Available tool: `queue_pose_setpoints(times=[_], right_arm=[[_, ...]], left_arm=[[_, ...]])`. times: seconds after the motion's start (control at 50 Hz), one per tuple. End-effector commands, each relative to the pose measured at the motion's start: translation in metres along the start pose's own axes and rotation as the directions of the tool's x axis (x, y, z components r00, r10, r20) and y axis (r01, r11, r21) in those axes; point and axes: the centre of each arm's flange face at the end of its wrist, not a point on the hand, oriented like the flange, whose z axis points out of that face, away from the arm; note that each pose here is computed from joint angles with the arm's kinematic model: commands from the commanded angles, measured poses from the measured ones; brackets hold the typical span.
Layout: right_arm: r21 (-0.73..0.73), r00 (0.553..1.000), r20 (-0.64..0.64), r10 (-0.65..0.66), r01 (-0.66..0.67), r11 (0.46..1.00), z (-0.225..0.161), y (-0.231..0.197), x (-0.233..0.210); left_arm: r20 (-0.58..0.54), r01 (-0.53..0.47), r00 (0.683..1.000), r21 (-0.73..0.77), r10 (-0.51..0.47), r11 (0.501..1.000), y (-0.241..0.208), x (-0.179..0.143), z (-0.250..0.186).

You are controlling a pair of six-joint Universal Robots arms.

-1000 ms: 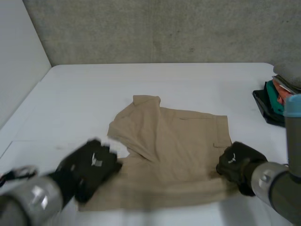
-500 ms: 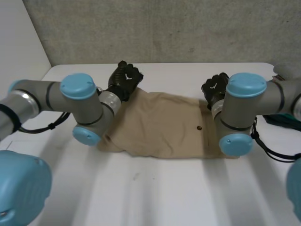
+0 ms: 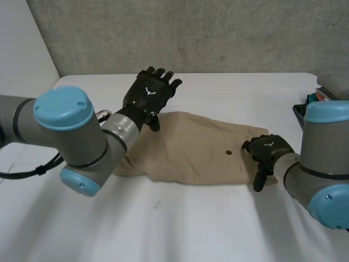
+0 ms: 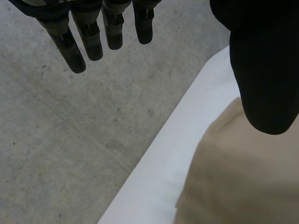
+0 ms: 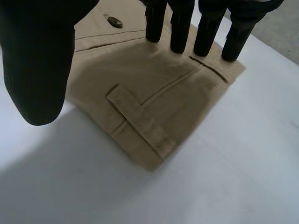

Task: Fold the laundry.

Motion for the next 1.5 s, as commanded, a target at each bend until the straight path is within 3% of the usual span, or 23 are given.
queue_pose_setpoints(times=[0.02, 0.22, 0.3, 0.36, 0.44, 0.46, 0.5, 0.52, 0.54, 0.58, 0.6, 0.64, 0.72, 0.76, 0.8, 0.82, 0.86, 0.88, 0.92, 0.98, 1.1, 1.26, 1.5], right_arm=[[0.077, 0.997, -0.079, 0.011, -0.005, 0.997, 0.023, 0.005, 0.012], [0.016, 0.943, -0.293, -0.157, 0.169, 0.985, -0.004, 0.002, 0.060], [-0.054, 0.886, -0.339, -0.317, 0.318, 0.947, -0.006, 0.006, 0.078], [-0.009, 0.826, -0.377, -0.420, 0.450, 0.893, -0.004, -0.011, 0.073], [0.229, 0.752, -0.382, -0.537, 0.640, 0.733, -0.012, -0.053, 0.000], [0.346, 0.723, -0.359, -0.591, 0.691, 0.635, -0.019, -0.062, -0.041], [0.442, 0.696, -0.315, -0.646, 0.709, 0.549, -0.025, -0.060, -0.075], [0.529, 0.652, -0.252, -0.715, 0.712, 0.463, -0.026, -0.048, -0.107], [0.573, 0.623, -0.212, -0.753, 0.703, 0.421, -0.028, -0.040, -0.124], [0.621, 0.572, -0.156, -0.805, 0.691, 0.370, -0.030, -0.026, -0.144], [0.643, 0.517, -0.107, -0.849, 0.688, 0.338, -0.030, -0.011, -0.156], [0.637, 0.491, -0.086, -0.867, 0.696, 0.331, -0.029, -0.005, -0.160], [0.630, 0.497, -0.087, -0.863, 0.699, 0.339, -0.029, -0.011, -0.158], [0.639, 0.556, -0.093, -0.826, 0.669, 0.378, -0.034, -0.022, -0.152], [0.651, 0.631, -0.087, -0.771, 0.622, 0.435, -0.042, -0.038, -0.141], [0.668, 0.725, -0.057, -0.686, 0.538, 0.513, -0.051, -0.055, -0.127], [0.678, 0.820, 0.014, -0.572, 0.413, 0.608, -0.060, -0.066, -0.114], [0.681, 0.890, 0.100, -0.444, 0.264, 0.683, -0.067, -0.076, -0.103], [0.665, 0.930, 0.188, -0.315, 0.116, 0.738, -0.071, -0.084, -0.094], [0.581, 0.951, 0.294, -0.095, -0.100, 0.808, -0.071, -0.090, -0.069], [0.392, 0.973, 0.215, 0.084, -0.165, 0.905, -0.049, -0.081, -0.014], [0.202, 0.973, 0.173, 0.150, -0.184, 0.962, -0.007, -0.064, -0.011], [0.028, 0.954, 0.261, 0.149, -0.162, 0.986, 0.037, -0.028, -0.024]], left_arm=[[-0.007, 0.002, 1.000, -0.011, -0.003, 1.000, 0.007, 0.006, -0.004], [0.013, -0.001, 1.000, 0.015, 0.001, 1.000, -0.009, -0.003, -0.013], [0.027, -0.001, 1.000, 0.019, 0.000, 1.000, -0.013, -0.010, -0.018], [0.044, -0.003, 0.999, 0.014, 0.002, 1.000, -0.013, -0.017, -0.020], [0.047, -0.001, 0.999, 0.011, 0.000, 1.000, -0.013, -0.018, -0.022], [0.050, 0.003, 0.999, 0.013, -0.004, 1.000, -0.015, -0.019, -0.023], [0.052, 0.018, 0.998, 0.014, -0.018, 1.000, -0.016, -0.020, -0.025], [0.052, 0.024, 0.998, 0.014, -0.025, 1.000, -0.017, -0.020, -0.026], [0.055, 0.041, 0.998, 0.019, -0.042, 0.999, -0.019, -0.021, -0.027], [0.060, 0.063, 0.996, 0.022, -0.064, 0.998, -0.021, -0.022, -0.029], [0.061, 0.074, 0.995, 0.024, -0.075, 0.997, -0.023, -0.022, -0.030], [0.068, 0.101, 0.992, 0.034, -0.104, 0.994, -0.028, -0.026, -0.031], [0.086, 0.139, 0.986, 0.049, -0.143, 0.989, -0.033, -0.032, -0.033], [0.118, 0.156, 0.980, 0.056, -0.162, 0.986, -0.036, -0.038, -0.033], [0.135, 0.161, 0.976, 0.062, -0.169, 0.985, -0.038, -0.042, -0.033], [0.153, 0.168, 0.973, 0.065, -0.176, 0.984, -0.040, -0.044, -0.032], [0.164, 0.171, 0.970, 0.077, -0.181, 0.982, -0.043, -0.046, -0.031], [0.168, 0.172, 0.968, 0.085, -0.185, 0.981, -0.046, -0.046, -0.031], [0.173, 0.178, 0.966, 0.106, -0.194, 0.978, -0.054, -0.047, -0.028], [0.151, 0.200, 0.964, 0.146, -0.221, 0.969, -0.068, -0.042, -0.025], [0.048, 0.249, 0.966, 0.112, -0.256, 0.962, -0.069, -0.005, -0.016], [-0.048, 0.266, 0.960, -0.162, -0.277, 0.950, -0.021, 0.055, 0.001], [0.023, 0.207, 0.975, -0.459, -0.221, 0.864, 0.042, 0.069, -0.010]])
